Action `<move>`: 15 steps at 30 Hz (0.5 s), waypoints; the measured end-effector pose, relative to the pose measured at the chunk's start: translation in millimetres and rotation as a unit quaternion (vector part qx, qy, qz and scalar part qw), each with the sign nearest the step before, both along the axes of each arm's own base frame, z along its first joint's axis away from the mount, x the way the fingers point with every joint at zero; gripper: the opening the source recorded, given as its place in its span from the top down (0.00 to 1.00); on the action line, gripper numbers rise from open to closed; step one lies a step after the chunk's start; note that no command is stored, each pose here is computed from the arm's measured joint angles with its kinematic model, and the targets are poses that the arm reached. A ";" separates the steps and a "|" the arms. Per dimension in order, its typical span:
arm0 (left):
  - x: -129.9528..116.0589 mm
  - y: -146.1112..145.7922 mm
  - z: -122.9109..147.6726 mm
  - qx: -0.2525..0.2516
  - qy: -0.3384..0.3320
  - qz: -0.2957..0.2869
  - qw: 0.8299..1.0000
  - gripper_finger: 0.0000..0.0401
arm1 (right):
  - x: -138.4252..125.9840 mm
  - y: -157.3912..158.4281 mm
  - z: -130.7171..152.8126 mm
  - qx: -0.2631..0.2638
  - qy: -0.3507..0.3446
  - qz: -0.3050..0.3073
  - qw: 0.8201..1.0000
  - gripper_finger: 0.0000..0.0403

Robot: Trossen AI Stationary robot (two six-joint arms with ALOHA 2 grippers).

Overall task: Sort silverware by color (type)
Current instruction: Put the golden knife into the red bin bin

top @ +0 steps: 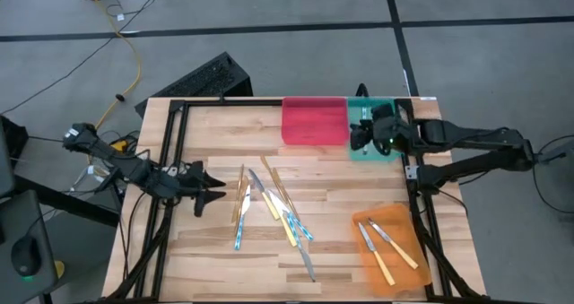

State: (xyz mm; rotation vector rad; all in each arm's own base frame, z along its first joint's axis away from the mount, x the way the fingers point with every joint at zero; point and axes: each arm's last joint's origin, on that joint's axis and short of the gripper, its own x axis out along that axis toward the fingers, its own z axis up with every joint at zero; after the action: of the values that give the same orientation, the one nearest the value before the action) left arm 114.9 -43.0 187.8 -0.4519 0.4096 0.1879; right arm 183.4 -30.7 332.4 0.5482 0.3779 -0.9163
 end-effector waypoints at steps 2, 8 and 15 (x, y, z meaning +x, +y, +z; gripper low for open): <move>6.3 -2.2 -0.1 -0.004 0.037 0.034 0.999 0.58 | 1.1 7.5 -2.4 0.001 0.004 0.002 1.000 0.50; 31.3 -13.2 -7.0 0.005 0.120 0.109 0.987 0.58 | 12.9 22.9 -13.8 -0.008 0.028 0.000 1.000 0.50; 53.3 -20.9 -38.2 0.071 0.174 0.192 0.963 0.58 | 29.4 30.7 -28.1 -0.015 0.050 -0.010 0.999 0.50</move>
State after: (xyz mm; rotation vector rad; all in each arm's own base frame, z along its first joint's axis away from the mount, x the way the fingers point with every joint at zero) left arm 168.2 -64.0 149.5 -0.3533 0.6468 0.6766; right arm 212.8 0.1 304.3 0.4811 0.4484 -0.9693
